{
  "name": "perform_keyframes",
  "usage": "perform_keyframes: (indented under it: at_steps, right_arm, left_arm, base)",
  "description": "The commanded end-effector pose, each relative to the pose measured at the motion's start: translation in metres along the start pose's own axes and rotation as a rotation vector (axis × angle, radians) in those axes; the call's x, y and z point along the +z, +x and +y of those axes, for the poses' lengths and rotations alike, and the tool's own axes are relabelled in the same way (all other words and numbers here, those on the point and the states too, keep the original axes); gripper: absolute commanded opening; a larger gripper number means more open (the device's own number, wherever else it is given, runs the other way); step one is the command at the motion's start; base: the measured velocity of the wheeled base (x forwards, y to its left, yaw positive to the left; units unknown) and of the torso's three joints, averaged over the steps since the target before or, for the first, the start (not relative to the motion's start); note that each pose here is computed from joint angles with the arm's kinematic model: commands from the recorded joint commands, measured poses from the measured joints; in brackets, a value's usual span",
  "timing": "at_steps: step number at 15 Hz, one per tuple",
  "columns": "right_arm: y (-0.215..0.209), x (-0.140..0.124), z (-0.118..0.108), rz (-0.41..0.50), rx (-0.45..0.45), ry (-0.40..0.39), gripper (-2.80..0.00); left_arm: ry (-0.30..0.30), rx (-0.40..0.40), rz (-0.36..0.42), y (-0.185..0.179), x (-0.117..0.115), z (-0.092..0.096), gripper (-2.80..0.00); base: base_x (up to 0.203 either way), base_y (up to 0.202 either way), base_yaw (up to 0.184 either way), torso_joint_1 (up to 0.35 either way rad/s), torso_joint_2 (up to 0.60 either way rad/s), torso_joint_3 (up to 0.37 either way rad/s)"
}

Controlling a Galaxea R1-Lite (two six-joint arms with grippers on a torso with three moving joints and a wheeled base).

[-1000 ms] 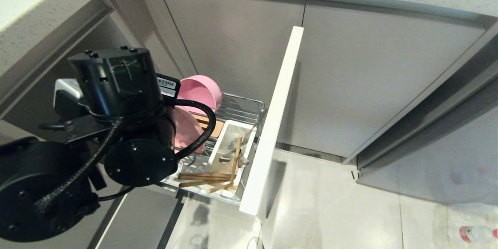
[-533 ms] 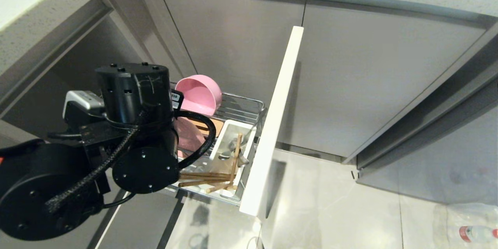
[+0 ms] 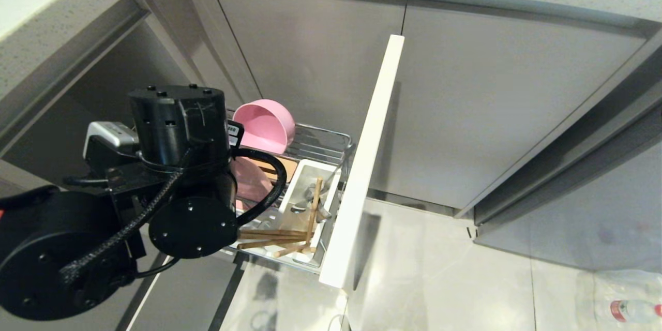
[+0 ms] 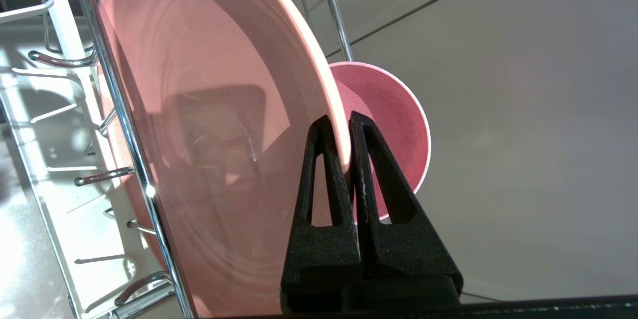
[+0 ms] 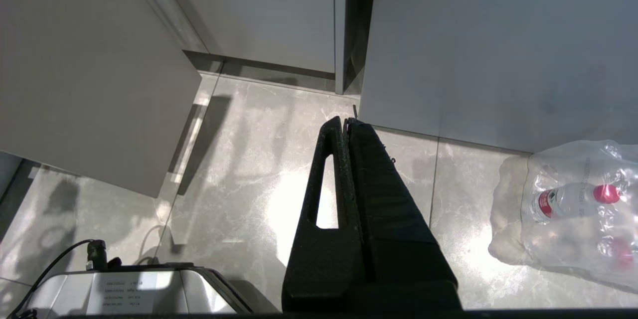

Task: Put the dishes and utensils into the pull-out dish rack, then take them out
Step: Pick up the plate and place it in the cupboard

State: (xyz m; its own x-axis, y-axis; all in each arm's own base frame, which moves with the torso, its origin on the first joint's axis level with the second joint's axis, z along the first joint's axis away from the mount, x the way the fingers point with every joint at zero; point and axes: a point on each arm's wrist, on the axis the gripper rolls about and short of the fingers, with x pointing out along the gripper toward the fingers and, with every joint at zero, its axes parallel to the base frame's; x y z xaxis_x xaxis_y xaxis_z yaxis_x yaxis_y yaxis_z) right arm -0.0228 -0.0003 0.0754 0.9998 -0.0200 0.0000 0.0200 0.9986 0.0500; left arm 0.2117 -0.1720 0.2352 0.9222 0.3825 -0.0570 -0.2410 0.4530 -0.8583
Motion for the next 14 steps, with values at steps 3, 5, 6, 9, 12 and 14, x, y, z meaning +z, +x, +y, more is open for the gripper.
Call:
perform_keyframes:
  at_steps: [3,5,6,9,12,14]
  right_arm:
    - [0.0001,-0.0004,0.0,0.002,0.0,0.001,-2.8]
    - [0.0001,-0.0004,0.0,0.002,0.0,0.001,-2.8]
    - [0.0001,-0.0004,0.0,0.002,0.0,0.001,-2.8]
    - [0.0001,-0.0004,0.0,0.002,0.0,0.001,-2.8]
    - [0.0001,-0.0004,0.0,0.002,0.0,0.001,-2.8]
    - [0.0001,-0.0004,0.0,0.002,0.0,0.001,-2.8]
  left_arm:
    - [-0.007,0.001,-0.008,-0.0013,0.0024,-0.0007,-2.8]
    - [0.007,0.006,-0.003,-0.0033,0.0059,-0.0006,-2.8]
    - [0.005,0.005,-0.003,-0.0051,0.0108,-0.0012,-2.8]
    - [0.027,0.015,0.001,-0.005,0.0093,0.0016,0.0]
    - [0.042,0.022,0.004,-0.0053,0.0096,0.003,0.0]
    - [0.049,0.021,0.004,-0.0056,0.0102,0.0029,0.0]
  base:
    - [0.0,0.0,0.0,0.0,0.0,0.0]
    - [0.0,0.0,0.0,0.0,0.0,0.0]
    - [0.0,0.0,0.0,0.0,0.0,0.0]
    - [0.0,0.0,0.0,0.0,0.0,0.0]
    - [0.0,0.0,0.0,0.0,0.0,0.0]
    - [0.0,0.0,0.0,0.0,0.0,0.0]
